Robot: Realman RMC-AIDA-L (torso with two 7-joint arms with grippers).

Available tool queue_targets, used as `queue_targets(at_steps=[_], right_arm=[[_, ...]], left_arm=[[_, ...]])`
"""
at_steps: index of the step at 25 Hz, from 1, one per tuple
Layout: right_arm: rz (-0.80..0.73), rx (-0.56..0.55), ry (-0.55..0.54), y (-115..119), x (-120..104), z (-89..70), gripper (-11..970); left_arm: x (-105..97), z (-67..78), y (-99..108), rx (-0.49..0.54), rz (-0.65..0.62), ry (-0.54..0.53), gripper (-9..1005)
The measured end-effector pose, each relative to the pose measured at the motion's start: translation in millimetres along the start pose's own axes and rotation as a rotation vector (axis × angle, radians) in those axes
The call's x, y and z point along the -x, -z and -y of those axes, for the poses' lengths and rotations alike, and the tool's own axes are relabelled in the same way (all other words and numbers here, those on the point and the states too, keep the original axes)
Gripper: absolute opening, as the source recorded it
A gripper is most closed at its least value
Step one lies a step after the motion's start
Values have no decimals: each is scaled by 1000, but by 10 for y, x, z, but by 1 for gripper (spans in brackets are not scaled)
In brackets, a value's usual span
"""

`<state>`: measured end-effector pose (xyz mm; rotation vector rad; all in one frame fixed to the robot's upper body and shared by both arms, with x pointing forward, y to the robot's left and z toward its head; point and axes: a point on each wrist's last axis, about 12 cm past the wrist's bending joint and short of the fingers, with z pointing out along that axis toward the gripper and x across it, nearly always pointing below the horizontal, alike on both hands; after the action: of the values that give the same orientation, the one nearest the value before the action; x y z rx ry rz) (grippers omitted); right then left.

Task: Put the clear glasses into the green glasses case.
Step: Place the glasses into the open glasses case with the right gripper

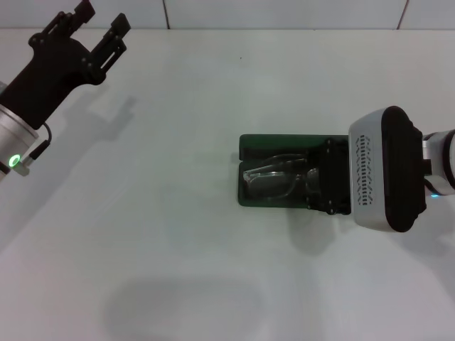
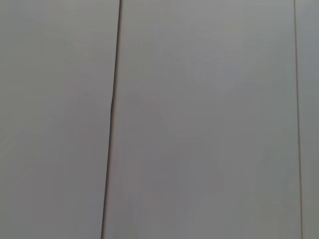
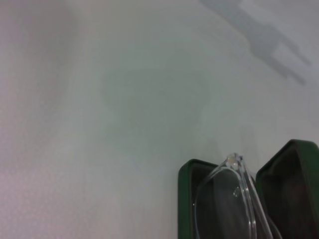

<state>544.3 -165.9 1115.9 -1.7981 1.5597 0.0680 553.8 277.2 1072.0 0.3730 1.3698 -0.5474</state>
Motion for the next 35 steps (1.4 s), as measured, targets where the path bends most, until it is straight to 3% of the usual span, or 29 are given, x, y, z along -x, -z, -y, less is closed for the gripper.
queue_targets(at_steps=[2,13,18,35], right_arm=[[-2,3,-3,0,-3,-3,497],[7,2,-10,14,5,-21,160],[9,-2,0,3,8,-59,65],[-2,-125,154,-151,115,-221,65]], left_arm=[[-2,0,5,1,0,0,639],[-16,-1,40,6,-5,3,638],[-22,-2,61,10,-6,4,638],[-27,-19,185,28,-3,-1,638]])
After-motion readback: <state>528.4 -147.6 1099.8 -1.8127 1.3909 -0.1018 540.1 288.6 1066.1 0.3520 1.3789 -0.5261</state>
